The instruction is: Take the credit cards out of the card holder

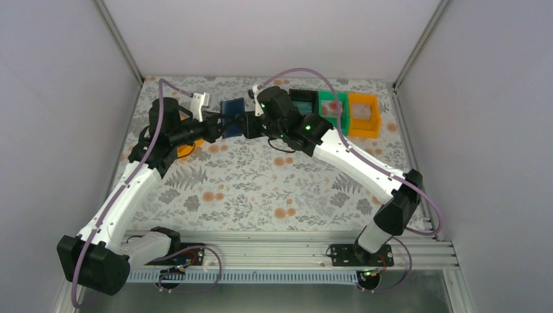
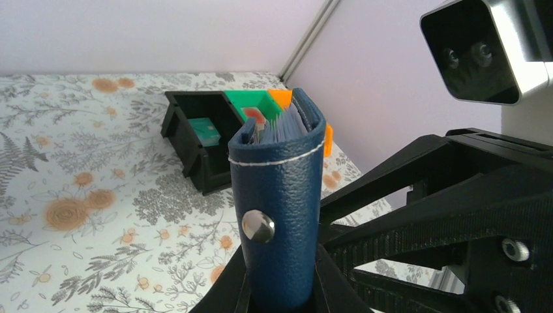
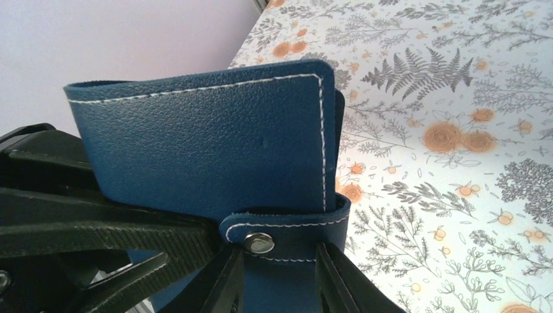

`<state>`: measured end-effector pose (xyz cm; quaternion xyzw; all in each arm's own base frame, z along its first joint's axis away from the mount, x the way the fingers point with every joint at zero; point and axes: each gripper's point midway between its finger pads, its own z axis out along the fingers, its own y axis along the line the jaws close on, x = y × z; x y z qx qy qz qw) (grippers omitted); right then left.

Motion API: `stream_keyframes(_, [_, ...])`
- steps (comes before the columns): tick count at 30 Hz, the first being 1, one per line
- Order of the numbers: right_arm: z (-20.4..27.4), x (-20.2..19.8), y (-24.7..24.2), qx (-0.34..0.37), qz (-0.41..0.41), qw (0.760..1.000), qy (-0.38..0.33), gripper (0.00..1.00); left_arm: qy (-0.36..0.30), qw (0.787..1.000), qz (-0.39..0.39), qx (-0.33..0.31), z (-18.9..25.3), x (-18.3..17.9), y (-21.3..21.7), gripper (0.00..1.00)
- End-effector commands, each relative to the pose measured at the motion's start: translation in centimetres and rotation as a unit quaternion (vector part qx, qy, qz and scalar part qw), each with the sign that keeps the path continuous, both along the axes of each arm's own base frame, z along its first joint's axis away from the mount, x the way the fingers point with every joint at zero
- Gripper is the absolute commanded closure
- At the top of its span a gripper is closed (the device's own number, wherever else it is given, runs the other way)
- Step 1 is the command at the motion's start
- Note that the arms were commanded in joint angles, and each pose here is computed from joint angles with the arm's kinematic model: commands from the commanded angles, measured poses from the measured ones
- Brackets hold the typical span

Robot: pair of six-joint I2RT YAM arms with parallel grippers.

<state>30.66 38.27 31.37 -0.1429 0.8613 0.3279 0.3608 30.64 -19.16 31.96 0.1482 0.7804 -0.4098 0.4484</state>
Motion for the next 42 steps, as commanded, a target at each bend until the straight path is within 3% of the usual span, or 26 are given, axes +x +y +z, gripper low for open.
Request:
stream_keyframes(1, [0.5, 2.3, -0.2, -0.032, -0.036, 0.998, -0.039, 0.7, -0.04, 0.998, -0.044, -0.028, 2.7, -1.7, -0.9, 0.98])
stream_keyframes(8, [2.2, 2.0, 2.1, -0.054, 0.015, 0.994, -0.093, 0.55, -0.035, 0.998, -0.044, -0.023, 2.1, -1.7, -1.0, 0.98])
stream_keyframes(16, [3.0, 3.7, 1.2, -0.078, -0.033, 0.989, -0.118, 0.95, -0.041, 0.997, -0.071, -0.012, 1.6, -2.6, -1.7, 0.98])
stream_keyframes(24, [1.3, 6.1, -5.2, -0.104, -0.118, 0.983, -0.091, 0.96, -0.036, 0.998, -0.053, 0.011, 0.4, -2.6, -1.0, 0.98])
stream_keyframes(31, [1.2, 4.7, -6.6, -0.096, -0.097, 0.988, -0.077, 0.96, -0.033, 0.999, -0.032, 0.026, -0.5, -2.0, -0.4, 0.98])
stream_keyframes(34, [2.4, 2.7, -4.9, -0.056, -0.021, 0.994, -0.092, 0.96, -0.035, 0.999, -0.022, 0.035, -0.7, -1.7, -0.2, 0.98])
stream_keyframes(36, [3.8, 0.6, -3.4, -0.007, 0.049, 0.993, -0.11, 0.87, -0.042, 0.998, -0.028, 0.036, -0.6, -1.8, -0.2, 0.98])
stream_keyframes(39, [5.4, -3.5, -2.6, 0.043, 0.169, 0.974, -0.145, 0.49, -0.085, 0.993, -0.082, 0.029, 0.8, -3.2, -1.3, 0.98])
stream_keyframes(41, [7.0, -5.2, -3.9, 0.061, 0.201, 0.961, -0.179, 0.08, -0.13, 0.981, -0.142, 0.024, 2.1, -5.1, -2.1, 0.98])
stream_keyframes(42, [7.8, -5.8, -4.7, 0.075, 0.217, 0.954, -0.193, 0.02, -0.149, 0.975, -0.166, 0.023, 2.7, -5.9, -2.4, 0.98])
